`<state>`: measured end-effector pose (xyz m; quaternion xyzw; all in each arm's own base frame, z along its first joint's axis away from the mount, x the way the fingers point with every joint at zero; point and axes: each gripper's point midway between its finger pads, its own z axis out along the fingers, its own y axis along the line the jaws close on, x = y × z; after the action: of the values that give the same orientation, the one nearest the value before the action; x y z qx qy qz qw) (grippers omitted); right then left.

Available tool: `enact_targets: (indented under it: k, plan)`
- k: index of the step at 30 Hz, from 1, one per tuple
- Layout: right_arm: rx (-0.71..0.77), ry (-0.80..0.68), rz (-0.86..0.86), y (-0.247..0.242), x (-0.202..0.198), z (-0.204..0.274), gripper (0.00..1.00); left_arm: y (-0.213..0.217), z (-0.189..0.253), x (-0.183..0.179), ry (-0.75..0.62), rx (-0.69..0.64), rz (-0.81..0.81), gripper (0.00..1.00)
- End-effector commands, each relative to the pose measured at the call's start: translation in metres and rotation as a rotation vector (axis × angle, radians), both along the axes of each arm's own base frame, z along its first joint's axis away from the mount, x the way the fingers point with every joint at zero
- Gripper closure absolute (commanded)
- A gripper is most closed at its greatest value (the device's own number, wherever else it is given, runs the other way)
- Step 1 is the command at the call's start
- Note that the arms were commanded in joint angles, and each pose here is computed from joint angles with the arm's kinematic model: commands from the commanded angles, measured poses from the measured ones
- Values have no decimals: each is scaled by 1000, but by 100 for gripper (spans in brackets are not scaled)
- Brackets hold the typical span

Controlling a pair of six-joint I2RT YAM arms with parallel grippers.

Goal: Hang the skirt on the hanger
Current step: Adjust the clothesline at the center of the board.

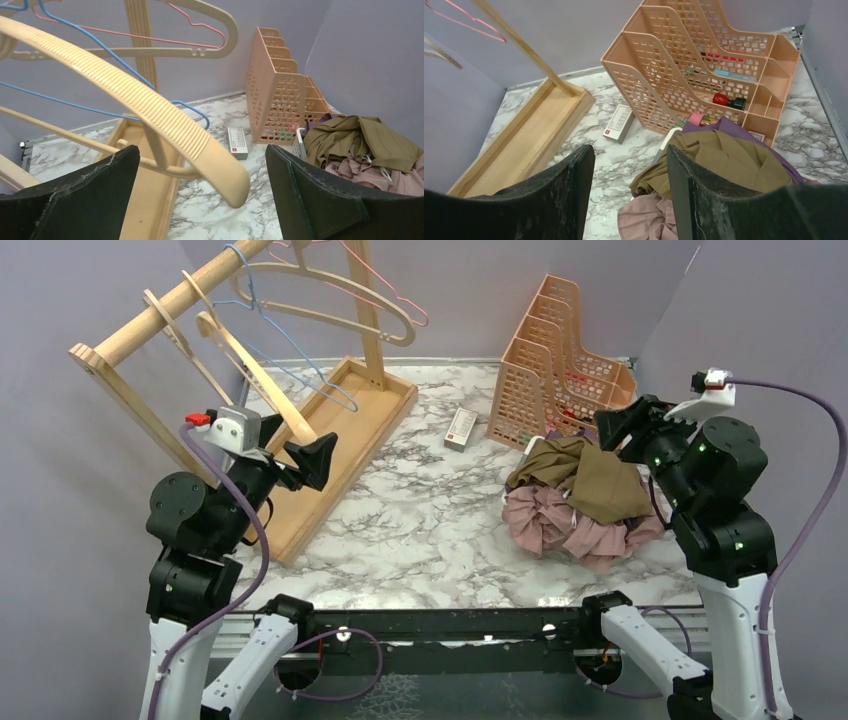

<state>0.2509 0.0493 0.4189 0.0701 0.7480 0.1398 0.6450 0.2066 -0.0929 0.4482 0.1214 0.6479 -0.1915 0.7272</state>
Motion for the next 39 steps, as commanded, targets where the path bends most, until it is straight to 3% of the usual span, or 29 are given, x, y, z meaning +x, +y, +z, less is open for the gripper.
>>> enact_targets:
  k: [1, 5, 12, 15, 19, 24, 34, 39]
  plan:
    - [-8, 64, -52, -9, 2, -21, 40, -7, 0, 0, -32, 17, -37, 1]
    - [-39, 236, -129, -21, 4, -66, 40, -23, -13, -5, -17, 2, -133, 1]
    - [-69, 518, -184, -24, 6, -150, 21, -66, -51, -20, 7, 24, -407, 1]
    - [-92, 619, -200, -25, 6, -181, 21, -72, -64, -16, 36, 37, -433, 1]
    - [-152, 751, -334, -46, -1, -211, 31, -74, -87, -6, 91, 64, -434, 1]
    - [-183, 787, -385, -53, 4, -228, 32, -79, -93, -1, 109, 89, -452, 2]
    - [-150, 720, -333, -43, 20, -216, 53, -66, -37, -10, -31, 138, -397, 2]
    - [-114, 690, -289, -33, 26, -204, 54, -64, -18, -27, -65, 119, -416, 2]
